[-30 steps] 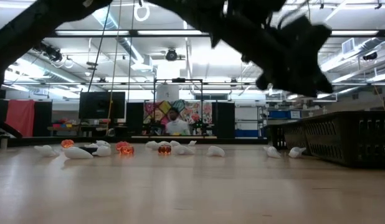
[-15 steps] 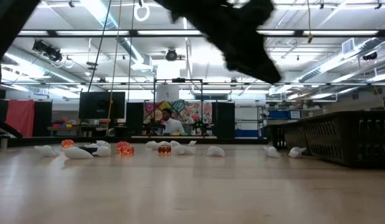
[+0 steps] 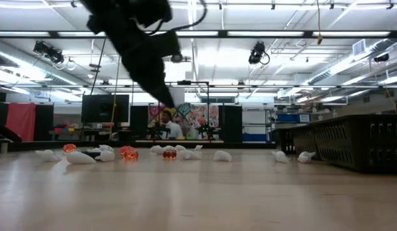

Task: Sort Halloween decoration
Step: Put the black ghost toy into the bottom black bin

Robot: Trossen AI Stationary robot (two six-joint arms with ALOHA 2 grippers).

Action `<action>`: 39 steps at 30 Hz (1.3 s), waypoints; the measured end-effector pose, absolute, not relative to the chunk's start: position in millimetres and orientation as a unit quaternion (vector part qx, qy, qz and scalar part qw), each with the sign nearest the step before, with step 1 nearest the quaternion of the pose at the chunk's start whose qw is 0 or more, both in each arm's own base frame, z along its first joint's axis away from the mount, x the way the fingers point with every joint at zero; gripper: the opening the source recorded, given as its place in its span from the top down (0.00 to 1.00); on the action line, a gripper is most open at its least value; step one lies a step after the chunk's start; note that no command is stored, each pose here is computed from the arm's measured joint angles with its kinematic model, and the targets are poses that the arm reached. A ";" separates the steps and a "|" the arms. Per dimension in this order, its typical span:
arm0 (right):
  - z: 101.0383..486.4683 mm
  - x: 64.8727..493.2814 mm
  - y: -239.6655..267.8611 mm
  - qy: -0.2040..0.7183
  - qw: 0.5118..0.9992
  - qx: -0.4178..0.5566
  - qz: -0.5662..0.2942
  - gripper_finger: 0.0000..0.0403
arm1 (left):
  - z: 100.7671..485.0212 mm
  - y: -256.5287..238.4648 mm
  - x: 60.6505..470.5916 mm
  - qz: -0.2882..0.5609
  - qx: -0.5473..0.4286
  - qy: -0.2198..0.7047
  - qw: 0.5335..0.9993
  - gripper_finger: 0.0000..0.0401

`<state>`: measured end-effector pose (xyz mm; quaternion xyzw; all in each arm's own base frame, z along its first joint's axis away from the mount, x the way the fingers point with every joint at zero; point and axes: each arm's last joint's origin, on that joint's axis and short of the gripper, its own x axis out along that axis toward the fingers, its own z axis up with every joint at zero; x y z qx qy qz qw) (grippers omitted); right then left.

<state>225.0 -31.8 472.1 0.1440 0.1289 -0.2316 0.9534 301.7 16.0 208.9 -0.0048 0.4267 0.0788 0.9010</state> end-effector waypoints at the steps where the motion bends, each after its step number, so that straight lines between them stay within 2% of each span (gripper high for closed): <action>1: 471.8 225.2 -31.8 0.130 0.953 0.144 -0.232 0.58 | 206.3 18.1 293.7 0.086 -0.013 0.430 0.899 0.70; 8: 459.4 238.7 -32.1 0.157 0.950 0.141 -0.229 0.58 | 192.3 46.3 258.3 0.143 -0.050 0.486 0.860 0.66; 17: 438.5 266.8 -32.4 0.203 0.947 0.142 -0.206 0.58 | 187.8 86.2 240.9 0.163 -0.018 0.540 0.825 0.50; 23: 432.2 276.1 -33.6 0.215 0.946 0.138 -0.199 0.58 | 193.3 104.3 239.4 0.161 0.004 0.559 0.813 0.49; 28: 433.8 280.8 -38.0 0.197 0.950 0.137 -0.199 0.58 | 199.4 116.4 258.6 0.128 0.037 0.588 0.798 0.49; 33: 436.9 282.1 -40.6 0.181 0.955 0.144 -0.186 0.58 | 192.8 125.3 264.5 0.041 0.076 0.634 0.769 0.49; 39: 437.6 283.0 -37.0 0.179 0.957 0.143 -0.177 0.58 | 191.4 122.9 263.2 -0.047 0.122 0.629 0.766 0.49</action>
